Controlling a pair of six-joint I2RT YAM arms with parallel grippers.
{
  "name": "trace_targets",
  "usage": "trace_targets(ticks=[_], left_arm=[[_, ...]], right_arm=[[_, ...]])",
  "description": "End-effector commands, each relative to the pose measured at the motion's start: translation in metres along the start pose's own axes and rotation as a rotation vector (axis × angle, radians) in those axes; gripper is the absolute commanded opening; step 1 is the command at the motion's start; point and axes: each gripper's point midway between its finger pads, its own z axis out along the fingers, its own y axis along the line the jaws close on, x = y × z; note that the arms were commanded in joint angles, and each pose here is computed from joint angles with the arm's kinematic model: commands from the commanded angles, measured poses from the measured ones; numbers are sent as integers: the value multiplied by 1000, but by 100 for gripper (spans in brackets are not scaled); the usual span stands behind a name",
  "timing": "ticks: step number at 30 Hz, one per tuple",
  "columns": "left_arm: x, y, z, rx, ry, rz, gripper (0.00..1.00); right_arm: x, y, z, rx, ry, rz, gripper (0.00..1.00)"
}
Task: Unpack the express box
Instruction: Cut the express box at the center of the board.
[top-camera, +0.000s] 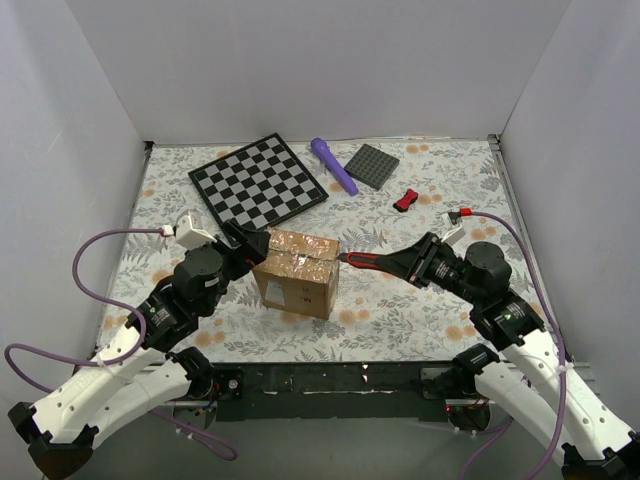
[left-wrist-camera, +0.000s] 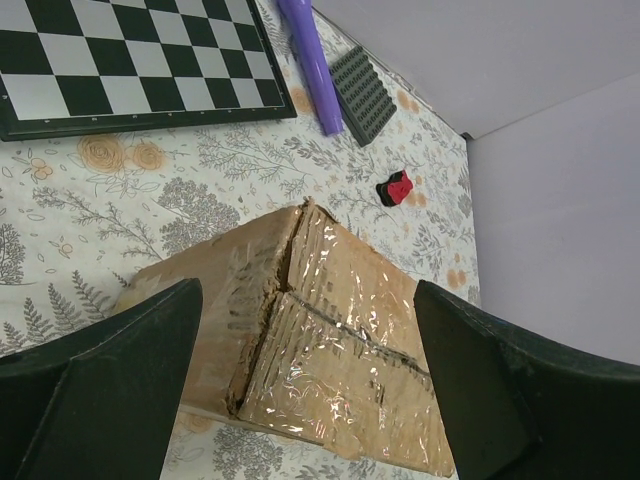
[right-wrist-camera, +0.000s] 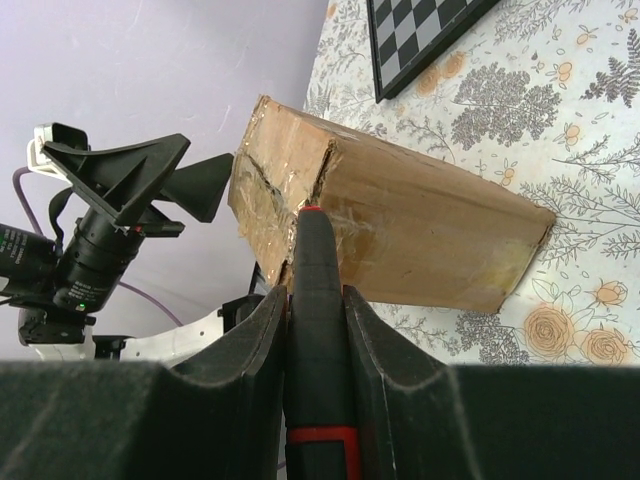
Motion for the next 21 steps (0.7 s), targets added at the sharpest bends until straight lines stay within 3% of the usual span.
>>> trace_targets(ticks=[1,13,21], left_arm=[[3,4,2,-7,-1,-10,87],[16,1,4,27,42,-16,87],[35,-15,6,137,108,-22,84]], right_arm=[[-8,24,-2,-71,-7,-22,1],[-10,18,5,-54,-15,-13,1],[-9,15,9,-36,0,0,1]])
